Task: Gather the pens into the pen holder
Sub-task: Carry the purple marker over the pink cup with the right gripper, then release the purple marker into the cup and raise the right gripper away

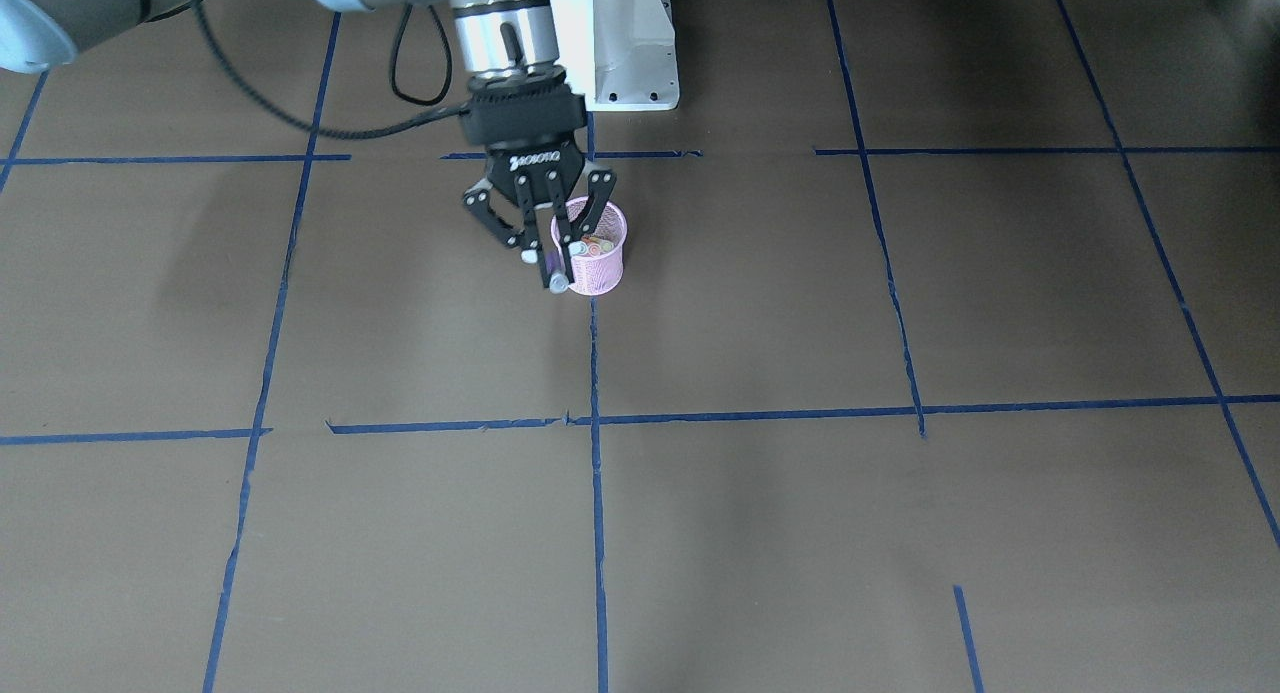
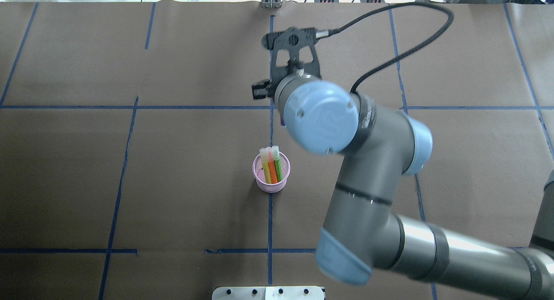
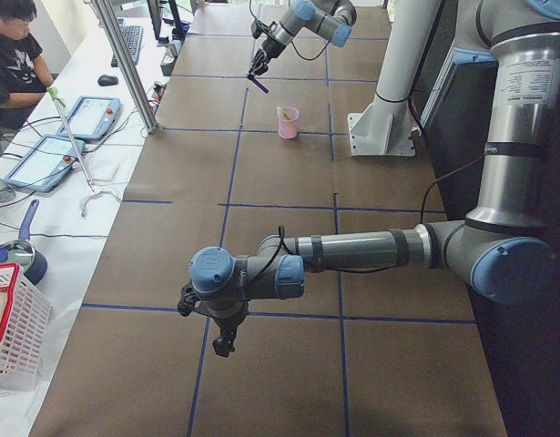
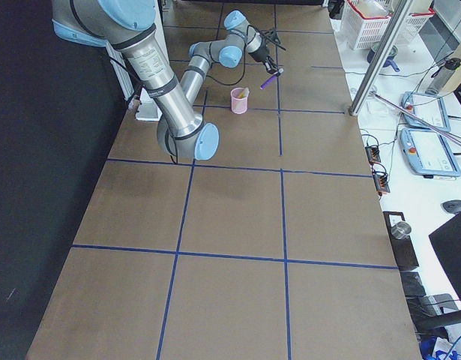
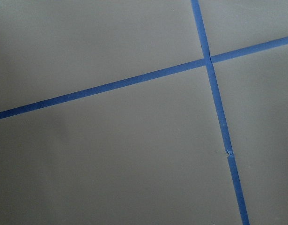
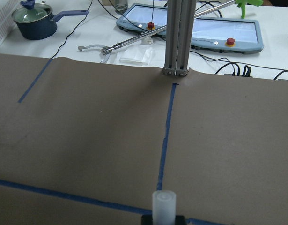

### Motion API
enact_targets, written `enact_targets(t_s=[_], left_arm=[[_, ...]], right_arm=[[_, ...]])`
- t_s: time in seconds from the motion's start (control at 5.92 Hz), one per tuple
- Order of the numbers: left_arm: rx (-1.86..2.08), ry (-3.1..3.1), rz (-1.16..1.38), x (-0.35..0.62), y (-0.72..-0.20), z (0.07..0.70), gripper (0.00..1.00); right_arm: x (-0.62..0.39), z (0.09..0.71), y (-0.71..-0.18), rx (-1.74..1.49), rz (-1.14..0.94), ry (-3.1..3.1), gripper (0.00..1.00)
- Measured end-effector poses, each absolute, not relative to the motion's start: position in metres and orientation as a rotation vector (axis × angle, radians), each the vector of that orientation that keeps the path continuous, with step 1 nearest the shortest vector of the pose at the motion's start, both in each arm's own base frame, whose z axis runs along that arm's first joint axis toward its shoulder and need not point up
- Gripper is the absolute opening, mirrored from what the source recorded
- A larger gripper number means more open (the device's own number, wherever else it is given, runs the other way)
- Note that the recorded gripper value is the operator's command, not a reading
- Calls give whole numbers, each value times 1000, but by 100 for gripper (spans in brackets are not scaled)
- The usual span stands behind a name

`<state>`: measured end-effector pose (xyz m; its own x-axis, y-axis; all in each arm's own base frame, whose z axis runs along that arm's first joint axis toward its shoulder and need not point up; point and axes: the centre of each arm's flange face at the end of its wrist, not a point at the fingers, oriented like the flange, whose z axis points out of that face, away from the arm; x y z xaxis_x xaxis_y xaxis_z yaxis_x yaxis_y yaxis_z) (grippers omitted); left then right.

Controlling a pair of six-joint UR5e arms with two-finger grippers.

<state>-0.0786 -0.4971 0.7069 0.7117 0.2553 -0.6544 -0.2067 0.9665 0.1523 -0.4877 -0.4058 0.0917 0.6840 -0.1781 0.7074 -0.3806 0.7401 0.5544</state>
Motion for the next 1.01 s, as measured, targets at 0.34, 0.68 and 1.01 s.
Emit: enact_targets(t_s=[0.34, 0.68, 1.01], left_arm=[[70, 735, 257, -78, -493, 707, 100], [69, 735, 257, -78, -491, 708, 100], [69, 735, 258, -78, -489, 708, 100]], right_arm=[[-525, 98, -344, 769, 99, -834, 0], [-540, 123, -323, 763, 78, -810, 0], [-552, 143, -318, 754, 85, -824, 0]])
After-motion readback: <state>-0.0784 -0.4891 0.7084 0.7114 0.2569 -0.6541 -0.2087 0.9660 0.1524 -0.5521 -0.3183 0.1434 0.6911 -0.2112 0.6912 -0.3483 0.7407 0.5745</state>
